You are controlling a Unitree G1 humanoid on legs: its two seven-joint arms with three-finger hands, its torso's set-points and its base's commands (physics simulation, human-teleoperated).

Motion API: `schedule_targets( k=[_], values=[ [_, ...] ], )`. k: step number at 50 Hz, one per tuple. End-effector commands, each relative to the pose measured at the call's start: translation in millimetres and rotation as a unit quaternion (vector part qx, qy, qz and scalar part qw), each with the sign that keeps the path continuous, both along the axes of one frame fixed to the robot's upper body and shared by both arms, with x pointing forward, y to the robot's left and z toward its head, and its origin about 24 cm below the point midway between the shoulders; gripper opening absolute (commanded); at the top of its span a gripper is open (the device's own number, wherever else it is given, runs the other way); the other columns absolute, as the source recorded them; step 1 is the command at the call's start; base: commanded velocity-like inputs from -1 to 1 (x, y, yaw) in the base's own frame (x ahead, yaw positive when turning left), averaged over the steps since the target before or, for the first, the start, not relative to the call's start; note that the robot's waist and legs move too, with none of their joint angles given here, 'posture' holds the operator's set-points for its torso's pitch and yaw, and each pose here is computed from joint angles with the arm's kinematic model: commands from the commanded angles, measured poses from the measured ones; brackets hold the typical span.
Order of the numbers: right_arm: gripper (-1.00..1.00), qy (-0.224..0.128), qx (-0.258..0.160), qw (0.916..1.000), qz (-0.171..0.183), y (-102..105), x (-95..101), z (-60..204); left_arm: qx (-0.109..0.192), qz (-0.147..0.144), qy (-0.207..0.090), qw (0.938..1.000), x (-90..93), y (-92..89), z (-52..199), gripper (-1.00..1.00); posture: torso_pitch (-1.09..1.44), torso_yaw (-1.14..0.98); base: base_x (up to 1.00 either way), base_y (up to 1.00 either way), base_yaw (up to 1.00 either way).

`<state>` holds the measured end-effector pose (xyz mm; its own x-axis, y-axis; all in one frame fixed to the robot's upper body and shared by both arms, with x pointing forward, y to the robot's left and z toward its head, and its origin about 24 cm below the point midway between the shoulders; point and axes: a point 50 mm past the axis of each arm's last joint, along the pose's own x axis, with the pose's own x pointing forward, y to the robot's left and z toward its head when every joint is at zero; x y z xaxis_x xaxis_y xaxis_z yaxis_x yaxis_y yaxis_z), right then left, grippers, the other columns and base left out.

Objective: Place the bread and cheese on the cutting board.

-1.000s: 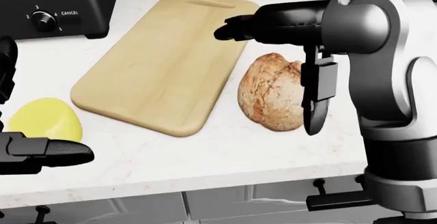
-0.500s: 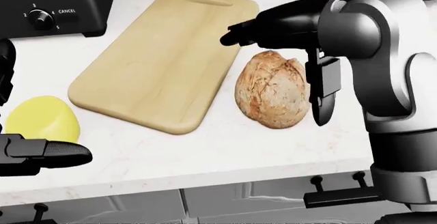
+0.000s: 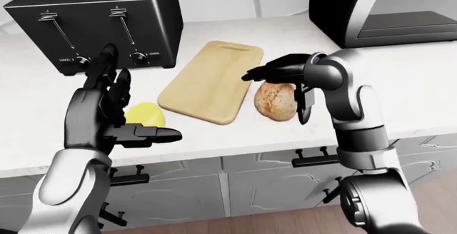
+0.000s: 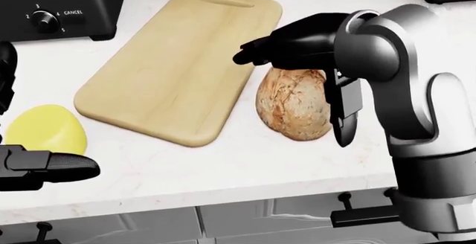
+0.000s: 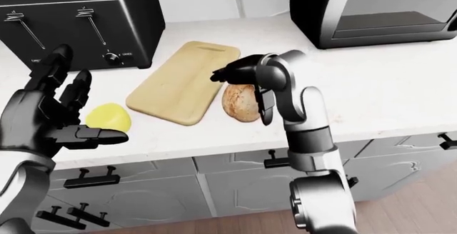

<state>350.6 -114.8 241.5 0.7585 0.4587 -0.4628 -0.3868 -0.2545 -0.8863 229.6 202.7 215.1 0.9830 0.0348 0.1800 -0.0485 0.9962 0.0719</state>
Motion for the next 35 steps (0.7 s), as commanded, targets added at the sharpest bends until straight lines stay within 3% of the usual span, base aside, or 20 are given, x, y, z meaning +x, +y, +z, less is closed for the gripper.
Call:
schedule_targets(
  k=[1, 15, 27, 33, 35],
  values=[
    [0.79, -0.04, 0.01, 0.9991, 0.004, 0.3, -2.9, 18.1, 0.009, 0.002, -0.039, 0.9992, -4.1, -0.4, 11.8, 1.0, 0.0, 0.0, 0.0, 0.0, 0.0],
    [0.47, -0.036, 0.018, 0.9992, 0.005, 2.0, -3.2, 13.9, 0.008, 0.005, -0.041, 0.9991, -6.0, 0.5, 12.1, 1.0, 0.0, 0.0, 0.0, 0.0, 0.0],
    [0.44, -0.036, 0.029, 0.9989, 0.006, 2.6, -3.2, 17.3, 0.007, 0.005, -0.043, 0.9991, -6.3, 0.4, 12.8, 1.0, 0.0, 0.0, 0.0, 0.0, 0.0],
    [0.28, -0.037, 0.029, 0.9989, 0.008, 3.0, -2.7, 16.5, 0.007, 0.006, -0.042, 0.9991, -6.3, 1.1, 11.7, 1.0, 0.0, 0.0, 0.0, 0.0, 0.0],
    [0.11, -0.037, 0.028, 0.9989, 0.008, 2.9, -2.6, 15.6, 0.007, 0.006, -0.043, 0.9991, -6.6, 1.2, 11.5, 1.0, 0.0, 0.0, 0.0, 0.0, 0.0]
  ],
)
